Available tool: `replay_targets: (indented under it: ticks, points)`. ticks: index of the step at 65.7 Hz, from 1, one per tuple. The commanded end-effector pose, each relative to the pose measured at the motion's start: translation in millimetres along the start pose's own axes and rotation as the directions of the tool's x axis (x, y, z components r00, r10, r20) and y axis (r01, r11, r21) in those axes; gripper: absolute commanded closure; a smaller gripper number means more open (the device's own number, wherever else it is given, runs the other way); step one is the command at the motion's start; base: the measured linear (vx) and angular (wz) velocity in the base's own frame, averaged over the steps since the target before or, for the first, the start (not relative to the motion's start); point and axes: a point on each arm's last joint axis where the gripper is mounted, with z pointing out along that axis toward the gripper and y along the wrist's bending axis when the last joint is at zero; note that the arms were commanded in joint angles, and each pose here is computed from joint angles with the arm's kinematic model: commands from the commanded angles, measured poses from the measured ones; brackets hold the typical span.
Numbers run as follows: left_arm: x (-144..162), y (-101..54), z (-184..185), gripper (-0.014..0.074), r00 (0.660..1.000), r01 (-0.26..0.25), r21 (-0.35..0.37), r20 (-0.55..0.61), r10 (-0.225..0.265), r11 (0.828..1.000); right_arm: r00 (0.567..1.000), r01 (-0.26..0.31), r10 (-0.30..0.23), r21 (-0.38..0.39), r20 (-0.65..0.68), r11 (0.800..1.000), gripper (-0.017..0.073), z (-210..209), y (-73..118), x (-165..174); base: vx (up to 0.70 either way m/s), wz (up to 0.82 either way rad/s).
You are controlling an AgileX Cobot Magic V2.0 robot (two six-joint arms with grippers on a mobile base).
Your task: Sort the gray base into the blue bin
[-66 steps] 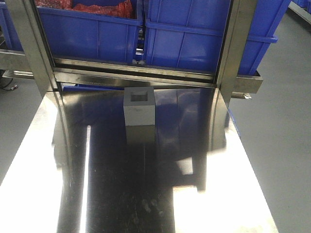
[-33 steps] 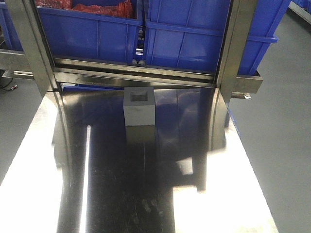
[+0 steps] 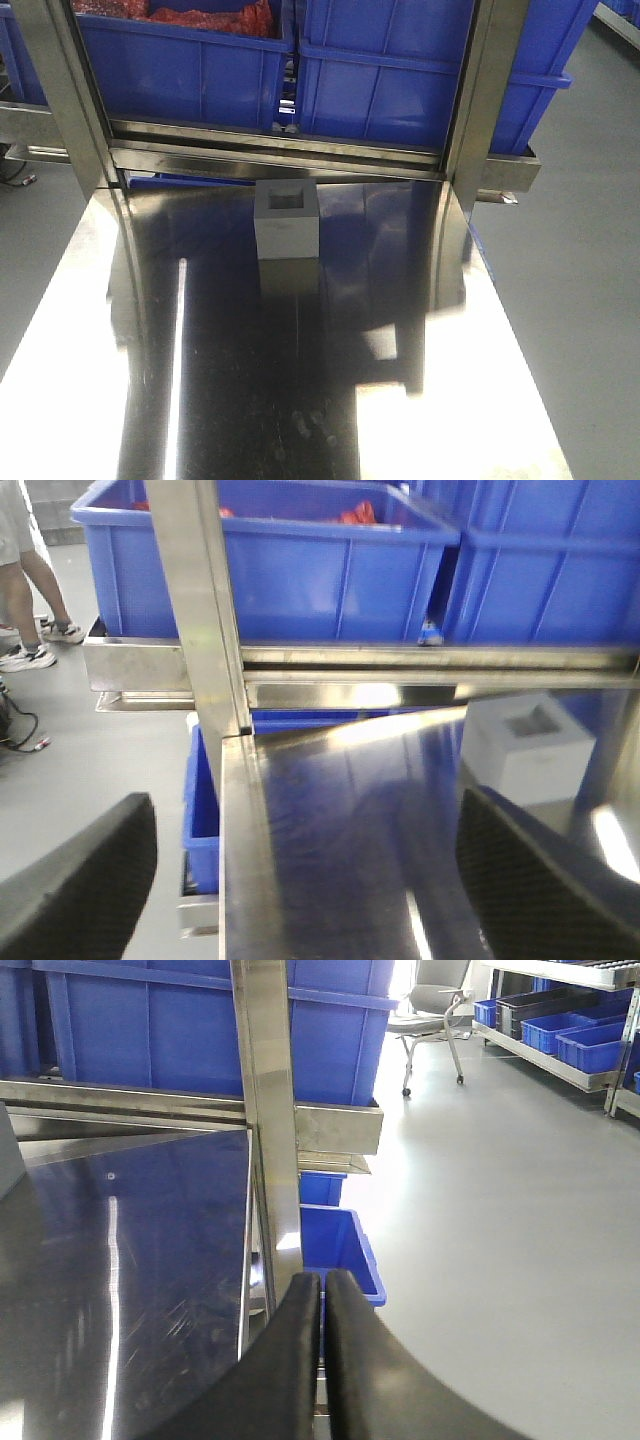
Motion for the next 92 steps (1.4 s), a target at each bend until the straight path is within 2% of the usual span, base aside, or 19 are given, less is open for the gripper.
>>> replay_targets:
  ticks: [1, 6, 18, 24, 34, 39, 53, 58, 63, 71, 82, 92]
  points:
    - [-33, 1.1, 16, 0.0007, 0.997, -0.069, -0.002, 0.036, 0.069, 0.998, 0.997, 0.016, -0.017, 0.010, 0.074, 1.000, 0.0564, 0, -0.5, -6, 0.00, 0.00]
    - [-44, 0.8, 39, 0.0007, 0.996, -0.084, 0.018, -0.019, 0.085, 0.996, 0.997, 0.016, -0.017, 0.010, 0.074, 1.000, 0.0564, 0, -0.5, -6, 0.00, 0.00]
    - [-63, -4.7, 92, 0.0007, 0.991, -0.034, 0.105, -0.127, 0.048, 0.994, 0.997, 0.016, -0.017, 0.010, 0.074, 1.000, 0.0564, 0, -0.5, -6, 0.00, 0.00]
    - [-67, -13.2, 116, 0.0007, 0.984, -0.042, 0.149, -0.165, 0.066, 0.988, 0.997, 0.016, -0.017, 0.010, 0.074, 1.000, 0.0564, 0, -0.5, -6, 0.00, 0.00]
    - [-74, -43.5, 158, 0.0007, 0.972, -0.094, 0.238, -0.188, 0.141, 0.967, 0.997, 0.016, -0.017, 0.010, 0.074, 1.000, 0.0564, 0, -0.5, -6, 0.00, 0.00]
    - [-73, -61.0, 177, 0.0007, 0.966, -0.100, 0.280, -0.204, 0.161, 0.955, 0.997, 0.016, -0.017, 0.010, 0.074, 1.000, 0.0564, 0, -0.5, -6, 0.00, 0.00]
    - [-75, -104.0, 220, 0.0007, 0.954, -0.027, 0.354, -0.271, 0.130, 0.935, 0.997, 0.016, -0.017, 0.010, 0.074, 1.000, 0.0564, 0, -0.5, -6, 0.00, 0.00]
    - [-75, -117.1, 235, 0.0007, 0.943, 0.010, 0.366, -0.313, 0.113, 0.931, 0.997, 0.016, -0.017, 0.010, 0.074, 1.000, 0.0564, 0, -0.5, -6, 0.00, 0.00]
    - [-73, -126.9, 250, 0.0007, 0.933, 0.034, 0.355, -0.347, 0.098, 0.934, 0.997, 0.016, -0.017, 0.010, 0.074, 1.000, 0.0564, 0, -0.5, -6, 0.00, 0.00]
    - [-72, -137.3, 272, 0.0007, 0.918, 0.021, 0.315, -0.381, 0.107, 0.949, 0.997, 0.016, -0.017, 0.010, 0.074, 1.000, 0.0564, 0, -0.5, -6, 0.00, 0.00]
    - [-63, -144.6, 302, 0.0007, 0.893, 0.086, 0.275, -0.447, 0.048, 0.958, 0.997, 0.016, -0.017, 0.010, 0.074, 1.000, 0.0564, 0, -0.5, -6, 0.00, 0.00]
    - [-55, -152.1, 323, 0.0007, 0.884, 0.144, 0.266, -0.468, -0.004, 0.953, 0.997, 0.016, -0.017, 0.010, 0.074, 1.000, 0.0564, 0, -0.5, -6, 0.00, 0.00]
